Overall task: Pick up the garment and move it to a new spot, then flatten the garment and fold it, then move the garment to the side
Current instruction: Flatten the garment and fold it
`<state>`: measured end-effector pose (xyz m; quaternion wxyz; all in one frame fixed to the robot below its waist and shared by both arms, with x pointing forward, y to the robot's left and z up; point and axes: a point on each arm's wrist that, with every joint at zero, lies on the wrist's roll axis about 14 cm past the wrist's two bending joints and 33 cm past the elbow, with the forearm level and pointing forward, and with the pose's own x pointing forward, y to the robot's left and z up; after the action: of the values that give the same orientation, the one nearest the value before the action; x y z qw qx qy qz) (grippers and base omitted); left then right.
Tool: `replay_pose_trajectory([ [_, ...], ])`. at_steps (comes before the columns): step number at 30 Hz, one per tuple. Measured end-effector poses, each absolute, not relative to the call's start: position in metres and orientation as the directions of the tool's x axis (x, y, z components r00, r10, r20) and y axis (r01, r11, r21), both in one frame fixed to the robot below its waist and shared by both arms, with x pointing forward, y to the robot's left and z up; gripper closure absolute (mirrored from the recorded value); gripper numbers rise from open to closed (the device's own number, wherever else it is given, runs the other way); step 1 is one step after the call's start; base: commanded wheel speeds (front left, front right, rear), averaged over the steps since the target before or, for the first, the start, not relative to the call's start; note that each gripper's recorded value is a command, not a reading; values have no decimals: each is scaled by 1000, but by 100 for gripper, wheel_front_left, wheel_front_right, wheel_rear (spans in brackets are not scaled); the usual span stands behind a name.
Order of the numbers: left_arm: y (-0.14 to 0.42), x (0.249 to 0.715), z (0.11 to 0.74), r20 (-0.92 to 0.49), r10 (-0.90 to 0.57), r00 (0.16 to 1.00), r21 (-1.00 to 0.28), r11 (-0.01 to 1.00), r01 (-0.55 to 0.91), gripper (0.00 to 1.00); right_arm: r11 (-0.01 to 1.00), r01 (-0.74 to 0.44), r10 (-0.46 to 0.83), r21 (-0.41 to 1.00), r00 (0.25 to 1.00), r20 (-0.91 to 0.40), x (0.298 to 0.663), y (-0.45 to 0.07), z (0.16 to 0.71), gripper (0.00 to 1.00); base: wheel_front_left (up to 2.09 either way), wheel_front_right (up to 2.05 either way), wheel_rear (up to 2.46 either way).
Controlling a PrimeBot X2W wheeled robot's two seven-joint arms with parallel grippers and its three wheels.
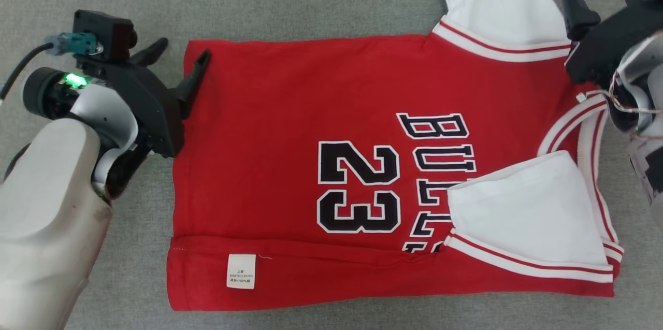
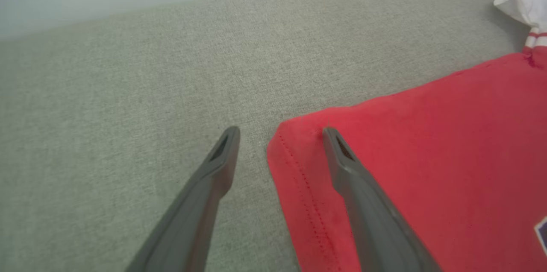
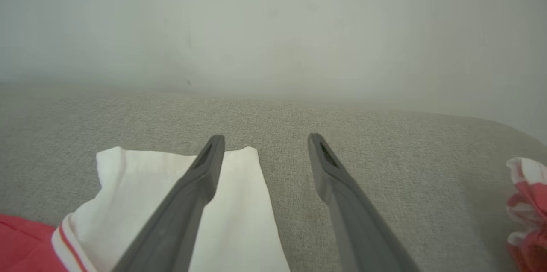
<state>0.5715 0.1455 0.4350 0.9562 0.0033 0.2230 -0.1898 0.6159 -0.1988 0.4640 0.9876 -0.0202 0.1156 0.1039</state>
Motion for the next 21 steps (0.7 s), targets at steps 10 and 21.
replay_pose_trajectory([
  [10, 140, 568, 410, -520, -387, 761, -93, 912, 400, 0, 973, -228, 203, -31, 915, -349, 645, -184, 433, 0, 0, 0, 0],
  [21, 135, 576, 405, -525, -399, 752, -103, 907, 409, 0, 964, -259, 199, -67, 861, -469, 656, -172, 400, 0, 0, 0, 0],
])
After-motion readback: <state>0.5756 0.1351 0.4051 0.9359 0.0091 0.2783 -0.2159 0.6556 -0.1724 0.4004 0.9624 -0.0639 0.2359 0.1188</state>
